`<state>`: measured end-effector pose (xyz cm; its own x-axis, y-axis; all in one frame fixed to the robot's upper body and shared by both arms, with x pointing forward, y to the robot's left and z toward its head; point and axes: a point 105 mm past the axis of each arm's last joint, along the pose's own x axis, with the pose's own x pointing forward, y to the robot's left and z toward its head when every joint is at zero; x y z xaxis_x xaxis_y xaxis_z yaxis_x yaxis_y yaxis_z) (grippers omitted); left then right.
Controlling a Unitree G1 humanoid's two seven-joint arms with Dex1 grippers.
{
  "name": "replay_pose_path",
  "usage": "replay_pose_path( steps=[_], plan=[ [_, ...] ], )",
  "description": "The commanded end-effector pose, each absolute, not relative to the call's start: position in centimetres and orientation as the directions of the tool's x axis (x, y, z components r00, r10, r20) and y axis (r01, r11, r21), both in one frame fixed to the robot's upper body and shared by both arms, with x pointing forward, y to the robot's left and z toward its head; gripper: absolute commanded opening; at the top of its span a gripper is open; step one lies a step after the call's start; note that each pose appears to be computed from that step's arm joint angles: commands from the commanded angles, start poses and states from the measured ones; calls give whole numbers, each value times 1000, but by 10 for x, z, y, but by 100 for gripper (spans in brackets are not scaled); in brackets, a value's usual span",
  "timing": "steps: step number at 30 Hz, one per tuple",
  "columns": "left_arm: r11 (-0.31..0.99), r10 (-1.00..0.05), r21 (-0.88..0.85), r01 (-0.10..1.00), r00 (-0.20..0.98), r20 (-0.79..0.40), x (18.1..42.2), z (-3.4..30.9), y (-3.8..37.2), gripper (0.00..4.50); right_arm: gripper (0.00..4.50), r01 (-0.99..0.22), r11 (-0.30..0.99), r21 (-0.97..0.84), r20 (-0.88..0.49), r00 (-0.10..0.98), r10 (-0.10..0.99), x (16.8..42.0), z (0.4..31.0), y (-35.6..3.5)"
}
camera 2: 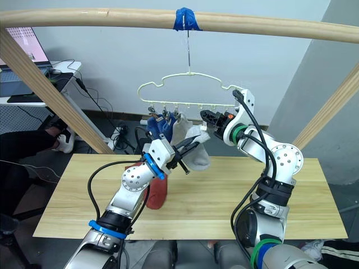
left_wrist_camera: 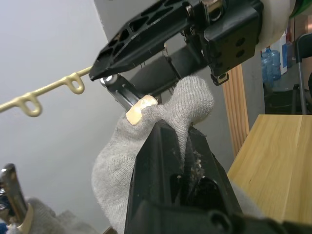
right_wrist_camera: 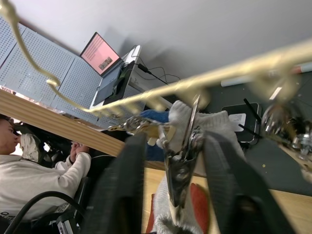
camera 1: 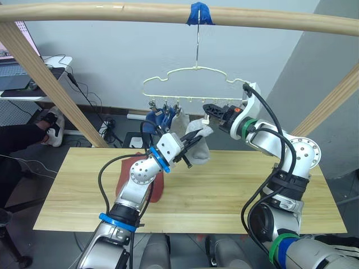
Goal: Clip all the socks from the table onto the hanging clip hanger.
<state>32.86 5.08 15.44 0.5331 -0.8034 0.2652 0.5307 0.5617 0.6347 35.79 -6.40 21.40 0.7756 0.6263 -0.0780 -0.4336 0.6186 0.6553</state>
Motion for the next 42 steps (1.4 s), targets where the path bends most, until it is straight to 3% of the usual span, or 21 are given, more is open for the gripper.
replay_pose_path(
  steps=[1, 4, 5, 11, 17, 21, 23, 25, 27, 31, 39, 42],
  plan=[
    [560, -807, 660, 502, 510, 297, 327, 164, 46, 0, 327, -500, 592, 633, -17, 755, 656, 353, 228, -61],
    [570, -799, 641, 514, 527, 289, 331, 161, 46, 0, 436, -513, 620, 594, -12, 765, 644, 351, 230, -74],
    [574, -800, 616, 539, 530, 281, 332, 159, 45, 0, 444, -526, 644, 556, -14, 769, 639, 348, 231, -81],
    [519, -852, 399, 756, 494, 174, 331, 140, 44, 159, 450, -562, 755, 339, -46, 792, 609, 327, 227, -111],
    [521, -851, 252, 815, 518, 85, 329, 134, 81, 338, 450, -562, 824, 63, -104, 818, 566, 315, 202, -113],
    [590, -807, 124, 798, 588, 56, 328, 145, 113, 450, 432, -565, 824, -30, -61, 824, 563, 312, 188, -102],
    [619, -786, 66, 783, 617, 45, 326, 152, 124, 450, 393, -549, 832, -84, -27, 835, 549, 314, 184, -100],
    [638, -770, 10, 770, 637, 45, 323, 162, 132, 450, 312, -516, 846, -134, 21, 852, 523, 317, 185, -97],
    [673, -740, 15, 740, 673, 21, 322, 168, 140, 450, 260, -465, 875, -136, 76, 875, 477, 321, 189, -97],
    [730, -679, 92, 677, 734, -19, 314, 177, 151, 450, 260, -383, 916, -122, 162, 902, 399, 330, 197, -95],
    [485, -873, 146, 862, 487, 26, 263, 187, 140, 450, 260, -328, 936, -131, 214, 912, 349, 348, 198, -90],
    [490, -871, 154, 858, 489, 48, 260, 188, 144, 450, 260, -320, 940, -121, 221, 914, 340, 353, 199, -88]
  ],
)
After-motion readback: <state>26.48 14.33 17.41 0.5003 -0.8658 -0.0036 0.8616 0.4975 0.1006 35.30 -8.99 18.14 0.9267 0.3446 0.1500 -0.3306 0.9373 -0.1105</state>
